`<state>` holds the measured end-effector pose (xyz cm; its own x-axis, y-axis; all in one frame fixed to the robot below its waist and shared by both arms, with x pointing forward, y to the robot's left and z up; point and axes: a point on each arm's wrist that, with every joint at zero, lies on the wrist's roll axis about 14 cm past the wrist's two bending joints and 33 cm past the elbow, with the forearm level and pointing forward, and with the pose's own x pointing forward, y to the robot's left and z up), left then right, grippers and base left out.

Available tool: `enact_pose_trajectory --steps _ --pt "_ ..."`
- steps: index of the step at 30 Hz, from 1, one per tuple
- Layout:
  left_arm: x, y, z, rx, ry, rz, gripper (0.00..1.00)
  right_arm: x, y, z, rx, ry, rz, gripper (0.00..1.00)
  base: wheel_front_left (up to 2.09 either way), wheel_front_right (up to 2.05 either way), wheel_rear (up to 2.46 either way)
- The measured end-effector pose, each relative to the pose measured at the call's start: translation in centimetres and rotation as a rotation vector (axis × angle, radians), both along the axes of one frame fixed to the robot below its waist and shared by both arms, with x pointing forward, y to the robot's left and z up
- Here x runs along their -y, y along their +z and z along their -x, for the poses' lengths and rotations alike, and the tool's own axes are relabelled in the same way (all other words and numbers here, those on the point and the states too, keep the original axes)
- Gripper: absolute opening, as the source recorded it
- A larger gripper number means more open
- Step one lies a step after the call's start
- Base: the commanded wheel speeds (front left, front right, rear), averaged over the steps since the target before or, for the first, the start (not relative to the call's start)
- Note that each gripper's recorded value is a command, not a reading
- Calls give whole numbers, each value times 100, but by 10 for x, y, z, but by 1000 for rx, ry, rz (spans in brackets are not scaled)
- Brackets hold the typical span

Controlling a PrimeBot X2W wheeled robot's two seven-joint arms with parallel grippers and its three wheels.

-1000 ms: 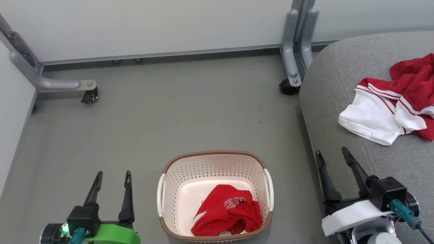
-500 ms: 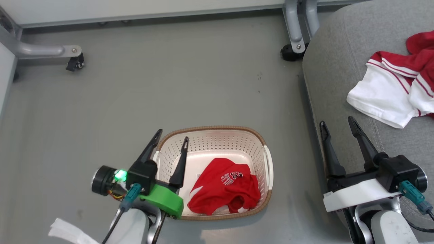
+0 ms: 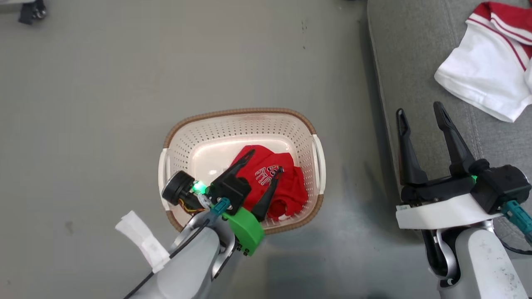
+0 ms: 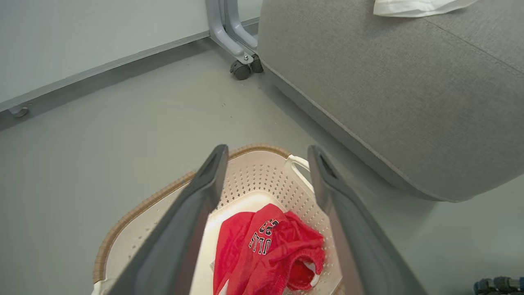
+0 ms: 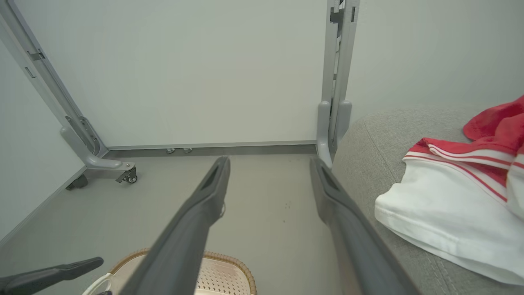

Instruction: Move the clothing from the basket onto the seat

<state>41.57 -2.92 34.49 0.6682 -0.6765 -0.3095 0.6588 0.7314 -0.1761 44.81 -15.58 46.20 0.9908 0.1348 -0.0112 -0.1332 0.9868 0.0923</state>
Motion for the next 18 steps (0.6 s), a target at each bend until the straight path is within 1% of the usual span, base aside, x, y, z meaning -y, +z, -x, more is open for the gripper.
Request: enact_pose_trajectory --steps 8,18 --pt "24 -73 16 -167 -155 -72 100 8 -39 -15 -54 -25 -23 100 0 0 0" --pt "29 -155 40 -365 -284 -162 100 21 -89 -19 -157 -63 -36 100 0 0 0"
